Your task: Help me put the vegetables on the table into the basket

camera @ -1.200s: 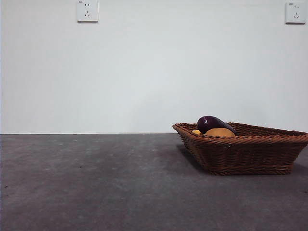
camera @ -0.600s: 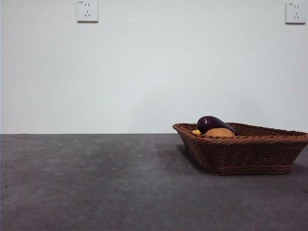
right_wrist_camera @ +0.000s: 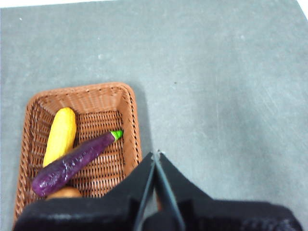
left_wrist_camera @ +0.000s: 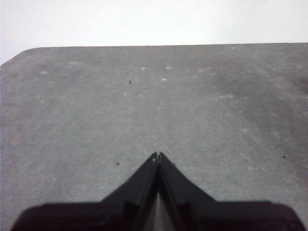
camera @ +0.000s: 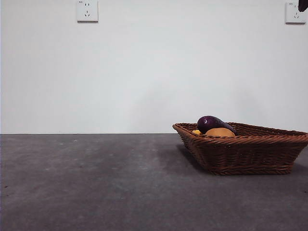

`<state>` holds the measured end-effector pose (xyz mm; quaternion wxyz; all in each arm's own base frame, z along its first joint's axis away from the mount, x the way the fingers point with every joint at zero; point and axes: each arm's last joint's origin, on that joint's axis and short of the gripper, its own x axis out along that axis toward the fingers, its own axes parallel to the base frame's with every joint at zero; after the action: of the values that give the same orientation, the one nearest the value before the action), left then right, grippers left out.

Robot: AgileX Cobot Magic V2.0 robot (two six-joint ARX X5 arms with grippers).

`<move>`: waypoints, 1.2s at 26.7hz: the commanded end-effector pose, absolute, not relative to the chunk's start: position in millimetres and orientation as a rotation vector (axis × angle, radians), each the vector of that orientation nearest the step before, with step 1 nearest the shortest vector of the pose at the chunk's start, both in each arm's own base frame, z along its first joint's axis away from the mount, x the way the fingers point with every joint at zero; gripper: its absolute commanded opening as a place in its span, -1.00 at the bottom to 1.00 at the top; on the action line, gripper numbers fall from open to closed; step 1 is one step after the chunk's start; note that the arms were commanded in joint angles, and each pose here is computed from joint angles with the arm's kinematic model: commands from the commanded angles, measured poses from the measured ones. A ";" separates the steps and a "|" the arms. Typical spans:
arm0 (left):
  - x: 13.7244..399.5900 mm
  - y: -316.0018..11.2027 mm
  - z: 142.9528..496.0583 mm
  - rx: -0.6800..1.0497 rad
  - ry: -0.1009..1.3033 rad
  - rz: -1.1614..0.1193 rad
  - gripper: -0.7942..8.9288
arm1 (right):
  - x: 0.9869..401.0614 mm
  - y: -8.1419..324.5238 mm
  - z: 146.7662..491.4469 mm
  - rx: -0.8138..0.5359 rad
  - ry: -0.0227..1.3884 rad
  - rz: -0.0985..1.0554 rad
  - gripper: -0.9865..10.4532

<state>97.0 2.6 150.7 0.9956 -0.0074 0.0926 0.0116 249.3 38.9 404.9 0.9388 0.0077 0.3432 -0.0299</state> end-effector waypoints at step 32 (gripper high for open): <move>99.0 2.3 144.8 -0.022 0.227 0.020 -0.84 | 96.3 -19.7 171.1 0.101 0.008 -0.495 -0.82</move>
<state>98.5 2.6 148.1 0.9939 -0.0077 0.1095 0.0113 95.9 -19.8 175.6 0.9674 0.0536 -0.0008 -0.2474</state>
